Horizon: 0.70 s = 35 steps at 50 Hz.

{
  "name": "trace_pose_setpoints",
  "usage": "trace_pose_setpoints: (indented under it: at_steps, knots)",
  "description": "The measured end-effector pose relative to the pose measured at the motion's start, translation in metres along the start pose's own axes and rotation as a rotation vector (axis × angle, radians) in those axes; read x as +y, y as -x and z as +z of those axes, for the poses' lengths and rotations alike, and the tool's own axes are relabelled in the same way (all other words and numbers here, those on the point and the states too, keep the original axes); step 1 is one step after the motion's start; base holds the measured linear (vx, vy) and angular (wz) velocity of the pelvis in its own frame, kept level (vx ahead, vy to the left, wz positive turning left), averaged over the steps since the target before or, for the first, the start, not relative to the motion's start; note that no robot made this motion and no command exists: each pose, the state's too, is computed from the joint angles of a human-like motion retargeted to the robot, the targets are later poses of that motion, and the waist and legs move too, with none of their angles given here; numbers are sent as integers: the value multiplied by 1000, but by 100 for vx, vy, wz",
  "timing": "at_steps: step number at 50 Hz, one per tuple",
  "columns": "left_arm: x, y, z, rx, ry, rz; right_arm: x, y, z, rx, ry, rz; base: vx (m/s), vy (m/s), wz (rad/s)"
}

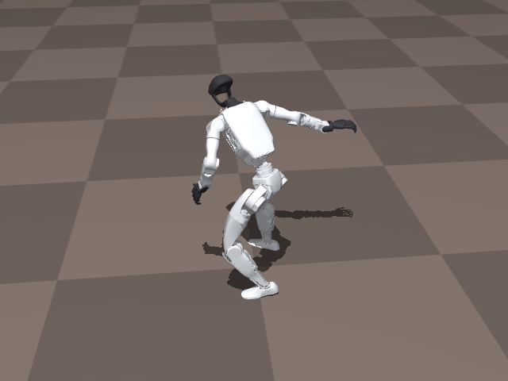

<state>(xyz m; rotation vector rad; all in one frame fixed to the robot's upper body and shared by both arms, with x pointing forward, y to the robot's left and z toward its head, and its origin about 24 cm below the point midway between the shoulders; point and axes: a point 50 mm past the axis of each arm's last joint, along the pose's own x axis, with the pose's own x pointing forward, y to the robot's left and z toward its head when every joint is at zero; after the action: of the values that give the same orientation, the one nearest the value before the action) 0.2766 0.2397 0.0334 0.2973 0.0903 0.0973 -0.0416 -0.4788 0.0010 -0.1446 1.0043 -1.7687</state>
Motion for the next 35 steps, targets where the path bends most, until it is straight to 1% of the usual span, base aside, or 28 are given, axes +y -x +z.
trace_pose_setpoints:
  at_steps: [4,7,10,13,15,17,19,20,21,23,25,27,30,31,33,35]
  knots:
    - [-4,4,-12,48,-46,6,8,5,13,32,-125,-10,1,3,144]
    - [-4,9,-22,85,-129,-24,10,10,40,-15,-185,-28,18,-2,169]
    - [0,3,-24,103,-214,-42,12,23,96,-149,-197,-17,18,-4,142]
    - [10,-5,-27,128,-283,-35,7,58,182,-439,-110,-23,17,-5,99]
    - [21,-11,-26,143,-278,14,-2,102,247,-702,-2,-73,12,-6,72]
    - [39,-9,-31,172,-262,87,-13,173,312,-1058,109,-200,14,-6,42]
    - [61,0,-41,215,-235,189,-34,277,364,-1453,142,-401,15,-7,18]
    - [72,7,-47,240,-223,240,-53,333,380,-1645,127,-533,14,-8,7]
    - [80,15,-54,265,-217,280,-73,392,386,-1831,70,-637,14,-8,4]
    - [101,32,-67,321,-216,367,-118,490,371,-2117,-122,-834,12,-7,4]
    - [124,52,-79,385,-228,445,-159,562,335,-2316,-392,-951,11,-7,7]
    - [134,73,-95,460,-222,490,-199,610,294,-2427,-657,-1059,10,-7,13]
    - [138,99,-115,560,-193,510,-242,650,239,-2476,-980,-1214,8,-8,19]
    - [137,105,-120,586,-182,502,-249,656,229,-2478,-1042,-1243,6,-8,25]
    - [134,115,-130,630,-160,479,-257,662,216,-2478,-1121,-1279,5,-8,29]
    - [127,124,-138,667,-137,451,-256,664,214,-2481,-1128,-1293,4,-7,23]
